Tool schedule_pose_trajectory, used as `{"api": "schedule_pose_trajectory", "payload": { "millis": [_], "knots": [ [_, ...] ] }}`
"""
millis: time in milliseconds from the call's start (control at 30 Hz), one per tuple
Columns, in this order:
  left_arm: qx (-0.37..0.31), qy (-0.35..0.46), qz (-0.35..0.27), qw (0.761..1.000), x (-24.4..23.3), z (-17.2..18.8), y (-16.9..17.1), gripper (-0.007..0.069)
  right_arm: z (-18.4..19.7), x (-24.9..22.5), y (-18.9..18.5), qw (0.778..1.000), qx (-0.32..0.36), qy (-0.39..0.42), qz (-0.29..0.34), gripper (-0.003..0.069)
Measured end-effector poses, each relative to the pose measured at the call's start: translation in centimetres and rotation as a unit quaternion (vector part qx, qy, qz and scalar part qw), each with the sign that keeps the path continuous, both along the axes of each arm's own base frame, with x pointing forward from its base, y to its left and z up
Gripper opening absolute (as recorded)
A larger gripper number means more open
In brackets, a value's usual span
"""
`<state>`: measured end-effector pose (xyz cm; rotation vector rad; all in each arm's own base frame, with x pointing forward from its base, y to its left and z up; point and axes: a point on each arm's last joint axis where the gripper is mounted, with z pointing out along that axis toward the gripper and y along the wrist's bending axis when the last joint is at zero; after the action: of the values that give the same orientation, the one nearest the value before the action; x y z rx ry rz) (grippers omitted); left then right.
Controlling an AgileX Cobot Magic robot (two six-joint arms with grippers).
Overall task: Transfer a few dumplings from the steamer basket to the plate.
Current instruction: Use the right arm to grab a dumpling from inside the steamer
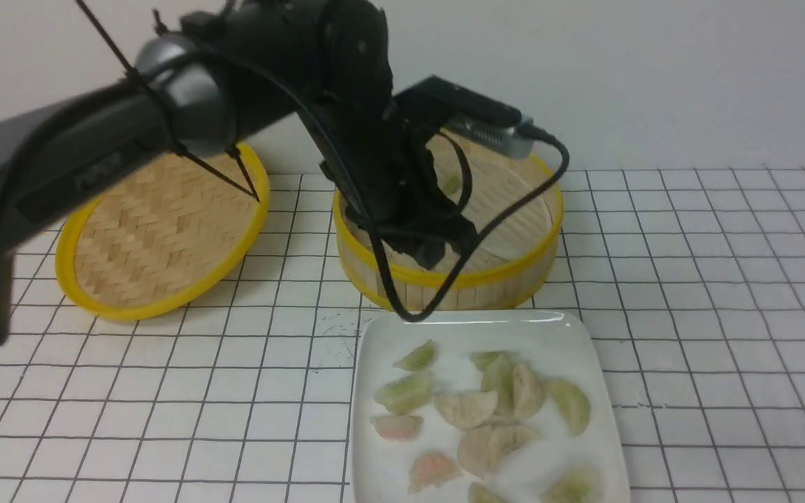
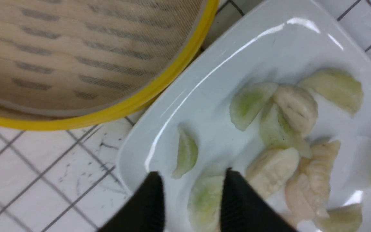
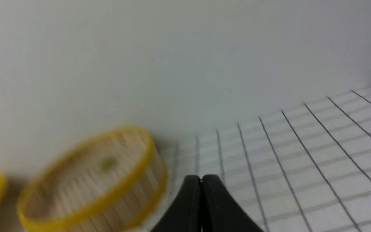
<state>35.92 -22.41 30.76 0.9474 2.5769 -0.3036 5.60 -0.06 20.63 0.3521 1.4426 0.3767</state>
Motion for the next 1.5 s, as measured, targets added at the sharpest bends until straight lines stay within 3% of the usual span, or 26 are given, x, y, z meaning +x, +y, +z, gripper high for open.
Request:
{"api": "schedule_pose_trajectory", "payload": {
  "millis": [33, 100, 267, 367, 500, 633, 733, 767, 833, 900, 967, 1000, 1067, 1133, 1333, 1500],
  "knots": [
    [-0.004, -0.008, 0.009, 1.0, -0.4, 1.5, 1.1, 0.005, 0.6, -0.1, -0.2, 0.998, 0.044, -0.034, -0.008, -0.0015],
    [-0.013, -0.016, 0.022, 1.0, -0.9, 2.9, 2.3, 0.0018, 1.1, -0.2, -0.5, 0.995, 0.079, -0.066, -0.018, -0.0015],
    [-0.026, -0.011, 0.055, 0.998, -3.1, 3.9, 5.8, -0.0006, 2.2, -0.6, -1.4, 0.98, 0.138, -0.136, -0.047, -0.0015],
    [-0.047, -0.036, 0.078, 0.995, -4.7, 4.3, 7.7, -0.0006, 3.1, -0.6, -1.0, 0.983, 0.136, -0.121, -0.027, -0.0015],
    [-0.072, -0.057, 0.098, 0.991, -6.3, 4.5, 9.0, -0.0006, 8.1, 0.6, 0.5, 0.997, 0.065, -0.007, 0.043, -0.0015],
    [-0.081, -0.049, 0.099, 0.991, -7.0, 4.6, 9.1, -0.0006, 12.5, 4.0, 1.5, 0.989, -0.003, 0.124, 0.08, -0.0015],
    [-0.079, -0.028, 0.097, 0.992, -7.4, 4.2, 9.1, -0.0006, 15.5, 9.3, 2.2, 0.958, -0.062, 0.253, 0.12, -0.0015],
    [-0.077, -0.012, 0.095, 0.992, -7.8, 4.0, 9.1, -0.0006, 17.0, 12.0, 2.6, 0.938, -0.085, 0.304, 0.145, -0.0015],
    [-0.075, -0.004, 0.093, 0.993, -8.0, 3.9, 9.2, -0.0006, 17.3, 15.0, 2.9, 0.916, -0.101, 0.35, 0.165, -0.0015],
    [-0.072, 0.002, 0.089, 0.993, -8.7, 4.3, 9.4, -0.0006, 18.3, 20.2, 3.6, 0.881, -0.123, 0.41, 0.201, -0.0015],
    [-0.07, 0.005, 0.087, 0.994, -9.1, 4.6, 9.6, -0.0006, 18.6, 22.2, 3.9, 0.869, -0.133, 0.426, 0.215, -0.0015],
    [-0.066, 0.005, 0.084, 0.994, -9.7, 5.0, 9.8, -0.0006, 18.9, 25.2, 4.7, 0.851, -0.149, 0.445, 0.234, -0.0015],
    [-0.059, 0.009, 0.078, 0.995, -10.9, 5.8, 10.3, -0.0006, 19.0, 29.5, 6.5, 0.84, -0.17, 0.449, 0.252, -0.0013],
    [-0.058, 0.003, 0.074, 0.996, -12.0, 6.7, 10.8, -0.0006, 19.1, 32.7, 8.7, 0.841, -0.195, 0.43, 0.262, -0.0012],
    [-0.06, -0.057, 0.088, 0.993, -15.6, 10.0, 12.7, -0.0006, 14.5, 39.9, 15.7, 0.826, -0.237, 0.412, 0.303, -0.001],
    [-0.057, -0.145, 0.148, 0.977, -20.2, 13.3, 15.9, -0.0006, 10.1, 44.2, 19.4, 0.834, -0.249, 0.376, 0.318, -0.0008]
  ]
}}
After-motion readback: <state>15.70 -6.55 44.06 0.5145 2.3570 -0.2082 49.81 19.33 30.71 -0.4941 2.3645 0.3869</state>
